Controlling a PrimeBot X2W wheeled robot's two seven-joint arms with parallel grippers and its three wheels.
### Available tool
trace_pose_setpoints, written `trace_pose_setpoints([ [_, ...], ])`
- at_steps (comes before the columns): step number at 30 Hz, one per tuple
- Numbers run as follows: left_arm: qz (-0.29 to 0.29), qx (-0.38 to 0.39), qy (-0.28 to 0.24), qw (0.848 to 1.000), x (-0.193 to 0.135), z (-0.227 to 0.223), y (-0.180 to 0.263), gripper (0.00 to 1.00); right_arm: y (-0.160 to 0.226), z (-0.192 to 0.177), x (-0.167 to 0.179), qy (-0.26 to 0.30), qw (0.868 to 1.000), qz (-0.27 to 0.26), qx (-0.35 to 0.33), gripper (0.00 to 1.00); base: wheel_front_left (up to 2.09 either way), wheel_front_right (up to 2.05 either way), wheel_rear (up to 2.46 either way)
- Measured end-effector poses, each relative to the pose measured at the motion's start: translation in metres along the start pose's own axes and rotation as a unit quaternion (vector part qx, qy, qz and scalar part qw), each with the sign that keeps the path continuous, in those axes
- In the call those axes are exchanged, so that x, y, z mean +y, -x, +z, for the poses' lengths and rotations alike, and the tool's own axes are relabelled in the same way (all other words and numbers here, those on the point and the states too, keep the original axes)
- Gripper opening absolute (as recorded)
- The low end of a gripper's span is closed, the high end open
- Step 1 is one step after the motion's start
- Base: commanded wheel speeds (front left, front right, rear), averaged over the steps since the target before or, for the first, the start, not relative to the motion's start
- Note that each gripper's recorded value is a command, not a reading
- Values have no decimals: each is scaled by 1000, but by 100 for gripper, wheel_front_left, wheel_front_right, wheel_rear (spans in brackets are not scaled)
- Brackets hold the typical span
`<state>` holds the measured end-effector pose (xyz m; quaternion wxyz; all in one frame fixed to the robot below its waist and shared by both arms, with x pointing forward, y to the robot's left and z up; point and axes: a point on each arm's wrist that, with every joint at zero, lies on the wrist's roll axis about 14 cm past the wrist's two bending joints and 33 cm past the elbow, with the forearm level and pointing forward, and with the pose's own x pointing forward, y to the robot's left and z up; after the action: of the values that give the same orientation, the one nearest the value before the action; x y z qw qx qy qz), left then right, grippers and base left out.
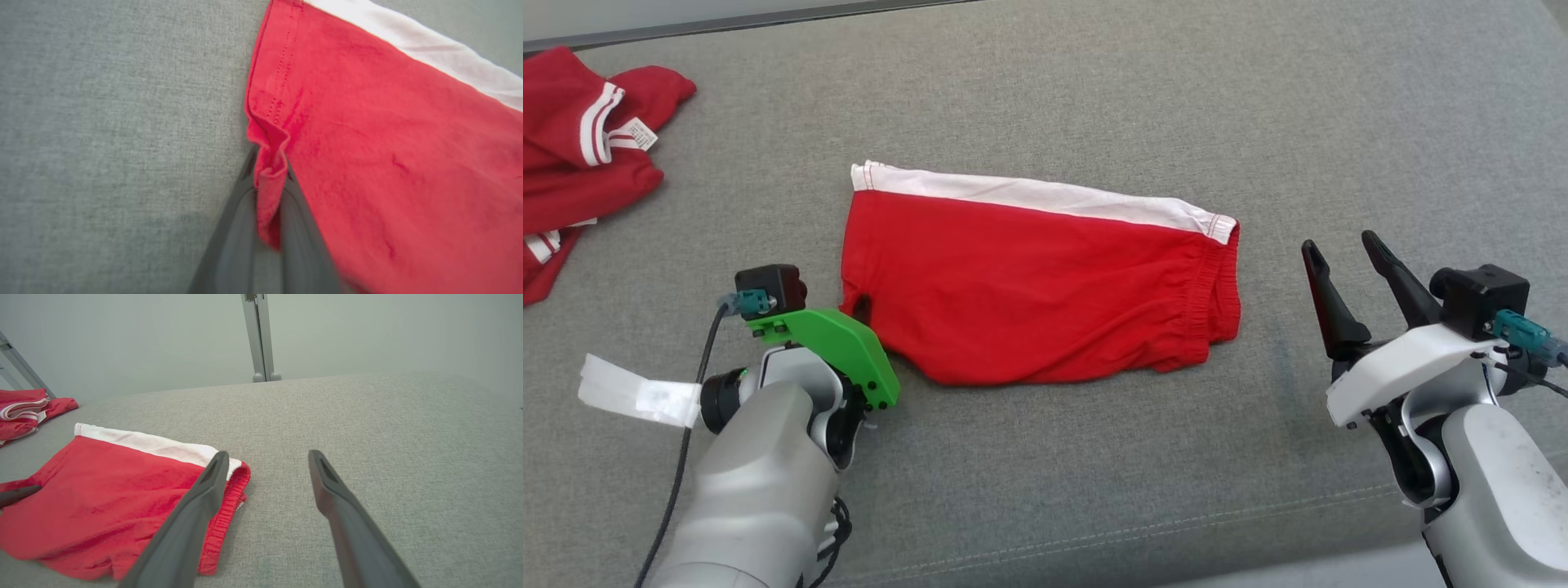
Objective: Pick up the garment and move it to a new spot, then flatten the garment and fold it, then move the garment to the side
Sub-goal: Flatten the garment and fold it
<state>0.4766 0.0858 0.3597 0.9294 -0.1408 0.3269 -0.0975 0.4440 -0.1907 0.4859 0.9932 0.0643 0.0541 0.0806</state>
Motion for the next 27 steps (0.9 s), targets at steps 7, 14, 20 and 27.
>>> trace_pose_setpoints([
  [7,1,-48,9,999,3,-13,27,0,6,-8,9,-6,1000,-1,26,100,0,0,0],
  [14,11,-77,17,997,5,-26,49,0,3,-19,21,-3,998,13,62,100,0,0,0],
  [20,26,-94,49,994,6,-39,68,2,0,-32,34,-9,995,29,100,100,0,0,0],
  [27,30,-143,35,989,7,-18,84,100,-6,-41,52,-20,989,49,137,100,0,0,0],
])
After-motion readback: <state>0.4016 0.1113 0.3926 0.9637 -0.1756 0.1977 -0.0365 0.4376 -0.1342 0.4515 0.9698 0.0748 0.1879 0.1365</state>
